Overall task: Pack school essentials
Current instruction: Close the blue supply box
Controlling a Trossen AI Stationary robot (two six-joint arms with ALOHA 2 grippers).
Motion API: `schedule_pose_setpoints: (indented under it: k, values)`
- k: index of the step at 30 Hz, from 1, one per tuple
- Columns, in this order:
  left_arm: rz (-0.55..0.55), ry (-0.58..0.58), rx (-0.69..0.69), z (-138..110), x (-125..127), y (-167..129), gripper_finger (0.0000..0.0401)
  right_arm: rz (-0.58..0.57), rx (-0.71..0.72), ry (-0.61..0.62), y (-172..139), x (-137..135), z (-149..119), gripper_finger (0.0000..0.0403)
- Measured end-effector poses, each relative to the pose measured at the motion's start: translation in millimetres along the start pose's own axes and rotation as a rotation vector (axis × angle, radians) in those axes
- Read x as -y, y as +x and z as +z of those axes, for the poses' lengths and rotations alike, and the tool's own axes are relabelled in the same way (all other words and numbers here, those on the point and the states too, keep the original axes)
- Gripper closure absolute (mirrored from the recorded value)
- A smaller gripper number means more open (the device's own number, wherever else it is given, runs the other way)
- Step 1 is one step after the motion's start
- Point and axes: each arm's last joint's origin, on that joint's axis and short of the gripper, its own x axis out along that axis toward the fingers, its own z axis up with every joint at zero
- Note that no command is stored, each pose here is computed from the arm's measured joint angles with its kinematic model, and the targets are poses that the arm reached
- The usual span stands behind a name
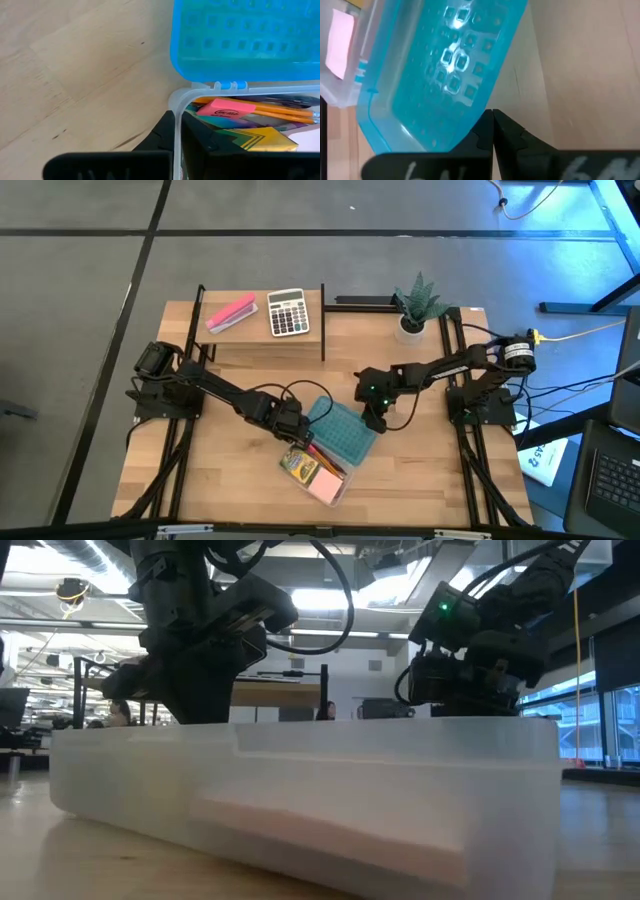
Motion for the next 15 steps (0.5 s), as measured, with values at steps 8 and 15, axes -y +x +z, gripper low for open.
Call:
schedule_pose_setpoints:
  k: [8,15]
  values:
    - [-0.001,-0.007,-0.004,2.1,-0.3,0.1,0.0391,0.016,0.042,-0.034,-10.0,-5.6,3.8,0.0396]
    - [0.002,-0.028,0.01,10.1,-2.0,0.6,0.039,0.038,0.106,-0.078,-25.1,-14.5,8.7,0.0396]
